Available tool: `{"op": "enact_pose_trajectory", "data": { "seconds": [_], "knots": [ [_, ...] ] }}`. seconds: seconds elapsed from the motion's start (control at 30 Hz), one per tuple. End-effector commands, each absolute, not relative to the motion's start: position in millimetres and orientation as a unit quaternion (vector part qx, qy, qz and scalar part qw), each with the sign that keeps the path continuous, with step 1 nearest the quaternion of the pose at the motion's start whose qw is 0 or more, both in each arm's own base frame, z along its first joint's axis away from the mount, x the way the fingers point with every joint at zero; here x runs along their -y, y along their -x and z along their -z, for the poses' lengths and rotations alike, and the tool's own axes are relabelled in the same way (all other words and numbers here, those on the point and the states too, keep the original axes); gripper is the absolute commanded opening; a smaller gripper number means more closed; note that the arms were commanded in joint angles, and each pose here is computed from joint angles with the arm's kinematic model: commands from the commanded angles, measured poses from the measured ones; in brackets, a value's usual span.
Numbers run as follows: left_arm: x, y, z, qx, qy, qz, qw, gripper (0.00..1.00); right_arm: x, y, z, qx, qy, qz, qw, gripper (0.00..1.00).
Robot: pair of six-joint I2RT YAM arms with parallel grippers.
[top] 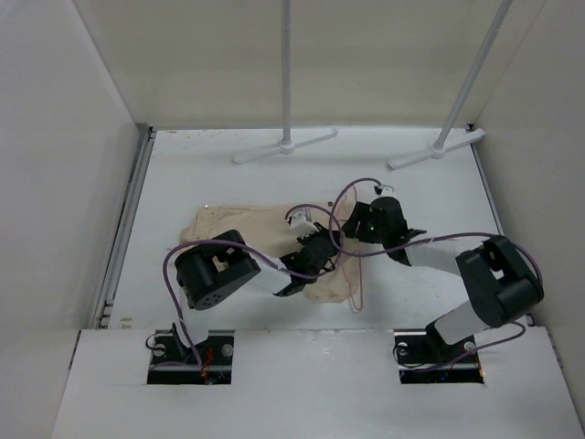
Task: Place the trousers on the hanger
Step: Place trousers on hanger
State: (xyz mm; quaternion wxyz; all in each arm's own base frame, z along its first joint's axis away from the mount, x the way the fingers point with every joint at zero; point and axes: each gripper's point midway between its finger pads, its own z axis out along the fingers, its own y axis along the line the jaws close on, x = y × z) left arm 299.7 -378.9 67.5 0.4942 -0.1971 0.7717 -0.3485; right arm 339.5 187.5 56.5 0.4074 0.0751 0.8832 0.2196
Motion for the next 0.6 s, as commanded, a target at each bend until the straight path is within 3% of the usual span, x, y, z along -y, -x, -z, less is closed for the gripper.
{"op": "enact_pose_trajectory", "data": {
  "seconds": [0.0, 0.2, 0.33, 0.4, 0.57],
  "knots": [
    [373, -303, -69, -0.764, 0.210, 0.353, 0.497, 0.03, -204, -346, -54, -0.884, -0.066, -0.228, 0.404, 0.64],
    [366, -306, -67, -0.763, 0.217, 0.352, 0.497, 0.03, -222, -339, -45, -0.886, -0.069, -0.247, 0.385, 0.54],
    [357, -310, -68, -0.759, 0.224, 0.351, 0.500, 0.03, -229, -333, -42, -0.888, -0.074, -0.269, 0.365, 0.22],
    [353, -309, -68, -0.759, 0.226, 0.350, 0.500, 0.03, -227, -334, -49, -0.880, -0.084, -0.279, 0.375, 0.13],
    [338, -307, -63, -0.764, 0.227, 0.338, 0.500, 0.03, -209, -341, -114, -0.829, -0.115, -0.318, 0.446, 0.07]
  ]
}}
